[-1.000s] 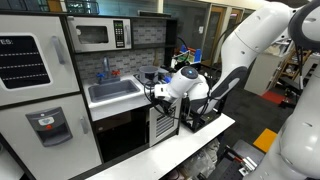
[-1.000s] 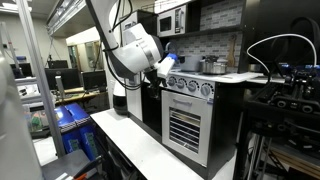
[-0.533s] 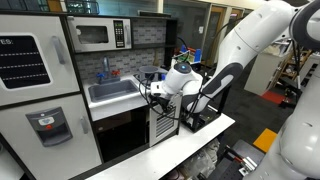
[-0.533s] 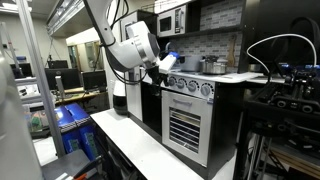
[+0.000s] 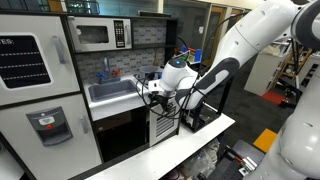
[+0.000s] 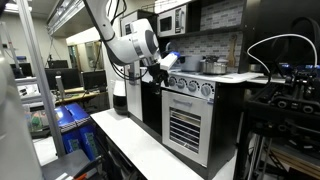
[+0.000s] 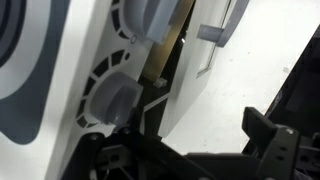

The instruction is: Open the cabinet

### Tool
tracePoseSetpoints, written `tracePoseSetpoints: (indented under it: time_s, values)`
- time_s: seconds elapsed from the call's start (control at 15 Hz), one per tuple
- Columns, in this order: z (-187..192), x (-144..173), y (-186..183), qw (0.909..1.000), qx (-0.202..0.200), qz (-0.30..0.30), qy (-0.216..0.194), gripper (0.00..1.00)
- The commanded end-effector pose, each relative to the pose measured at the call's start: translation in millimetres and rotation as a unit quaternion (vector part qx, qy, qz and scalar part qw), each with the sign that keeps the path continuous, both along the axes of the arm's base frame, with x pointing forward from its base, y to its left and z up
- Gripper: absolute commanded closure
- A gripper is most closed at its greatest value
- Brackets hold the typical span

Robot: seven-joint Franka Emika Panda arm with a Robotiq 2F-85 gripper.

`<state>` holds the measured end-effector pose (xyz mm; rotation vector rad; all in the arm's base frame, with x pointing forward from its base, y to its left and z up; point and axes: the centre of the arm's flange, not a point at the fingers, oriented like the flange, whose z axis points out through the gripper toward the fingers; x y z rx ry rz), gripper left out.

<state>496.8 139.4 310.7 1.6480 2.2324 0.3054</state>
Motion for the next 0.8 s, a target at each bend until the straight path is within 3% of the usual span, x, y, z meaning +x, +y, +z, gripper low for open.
tracePoseSetpoints:
  time_s: [0.0, 0.73]
  values:
    - [7.0, 14.2, -7.7, 0.9999, -0.007, 0.002, 0.011, 0.0]
    - [-7.7, 8.4, -7.4, 0.9997, -0.009, 0.001, 0.025, 0.0]
